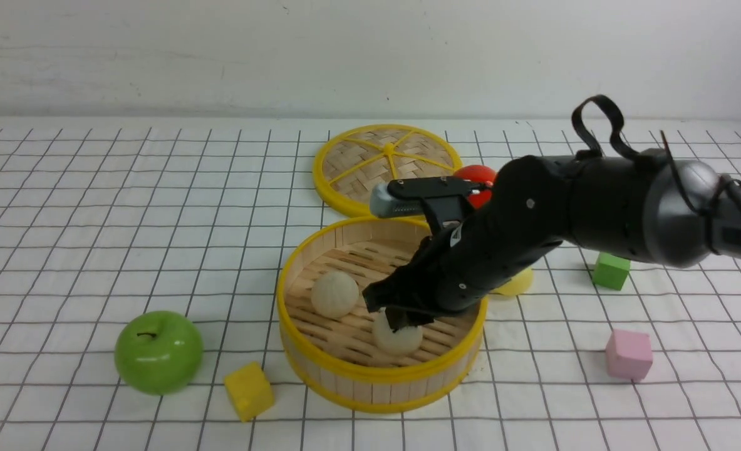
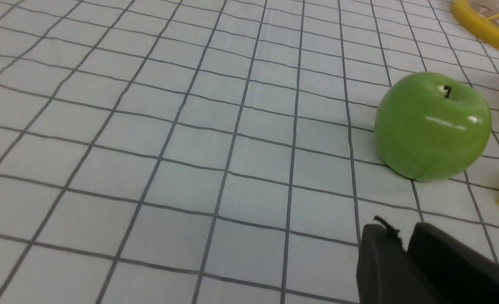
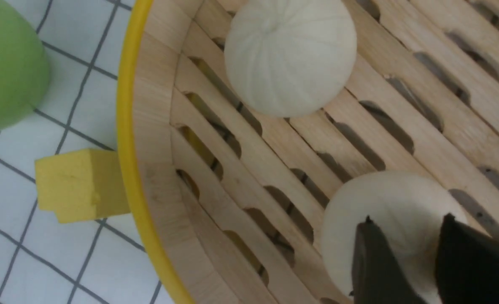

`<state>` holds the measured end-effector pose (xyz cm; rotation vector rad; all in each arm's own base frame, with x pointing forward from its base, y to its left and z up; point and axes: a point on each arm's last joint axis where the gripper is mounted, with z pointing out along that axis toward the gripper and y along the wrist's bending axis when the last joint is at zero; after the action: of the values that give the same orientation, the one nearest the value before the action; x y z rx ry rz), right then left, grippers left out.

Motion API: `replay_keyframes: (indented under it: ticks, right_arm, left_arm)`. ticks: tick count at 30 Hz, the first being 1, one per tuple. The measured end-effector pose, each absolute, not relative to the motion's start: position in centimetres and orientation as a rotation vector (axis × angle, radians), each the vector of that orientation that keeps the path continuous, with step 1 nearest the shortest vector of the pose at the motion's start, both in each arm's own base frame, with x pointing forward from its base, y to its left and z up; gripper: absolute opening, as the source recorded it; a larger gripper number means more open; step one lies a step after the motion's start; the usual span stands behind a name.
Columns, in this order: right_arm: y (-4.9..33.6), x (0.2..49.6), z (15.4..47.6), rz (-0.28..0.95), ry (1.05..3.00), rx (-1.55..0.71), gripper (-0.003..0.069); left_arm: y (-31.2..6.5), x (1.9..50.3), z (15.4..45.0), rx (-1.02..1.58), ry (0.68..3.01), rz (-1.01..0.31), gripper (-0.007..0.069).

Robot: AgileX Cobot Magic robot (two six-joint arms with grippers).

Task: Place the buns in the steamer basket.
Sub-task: Use the right arm to put the steamed stuffed bun into the steamer, then use the right arm to grab a steamed stuffed bun

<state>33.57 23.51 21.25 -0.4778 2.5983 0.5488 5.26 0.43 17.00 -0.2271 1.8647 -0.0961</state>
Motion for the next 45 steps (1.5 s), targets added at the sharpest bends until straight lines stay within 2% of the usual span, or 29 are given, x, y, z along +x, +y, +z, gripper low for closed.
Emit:
replay_keyframes:
  ticks: [2,3,7,12,15,22,32,39,45]
  right_arm:
    - [23.5,33.6,21.4,0.55,2.596,-0.481,0.0307]
    - [23.5,33.5,21.9,0.548,2.595,-0.497,0.0362]
    - [22.6,33.5,24.5,0.508,2.54,-0.553,0.0434]
    - [19.0,34.8,28.9,0.413,2.418,-0.507,0.0437]
    - [16.8,35.7,29.1,0.357,2.423,-0.459,0.0423]
    - [12.9,38.3,26.4,0.322,2.536,-0.205,0.0403]
    - [12.8,40.3,21.2,0.259,2.617,-0.216,0.0372]
    - [12.9,41.1,21.2,0.262,2.535,-0.209,0.0361]
    - [12.9,41.6,19.5,0.226,2.551,-0.239,0.0319]
  left_arm:
    - [0.4,5.3,17.0,-0.227,1.865,-0.096,0.0091]
    - [0.4,5.3,17.0,-0.227,1.865,-0.096,0.0091]
    - [0.4,5.3,17.0,-0.227,1.865,-0.096,0.0091]
    - [0.4,5.3,17.0,-0.227,1.865,-0.096,0.0091]
    - [0.4,5.3,17.0,-0.227,1.865,-0.096,0.0092]
    - [0.4,5.3,17.0,-0.227,1.865,-0.096,0.01]
    - [0.4,5.3,17.0,-0.227,1.865,-0.096,0.0103]
    - [0.4,5.3,17.0,-0.227,1.865,-0.096,0.011]
    - [0.4,5.3,17.0,-0.227,1.865,-0.096,0.0116]
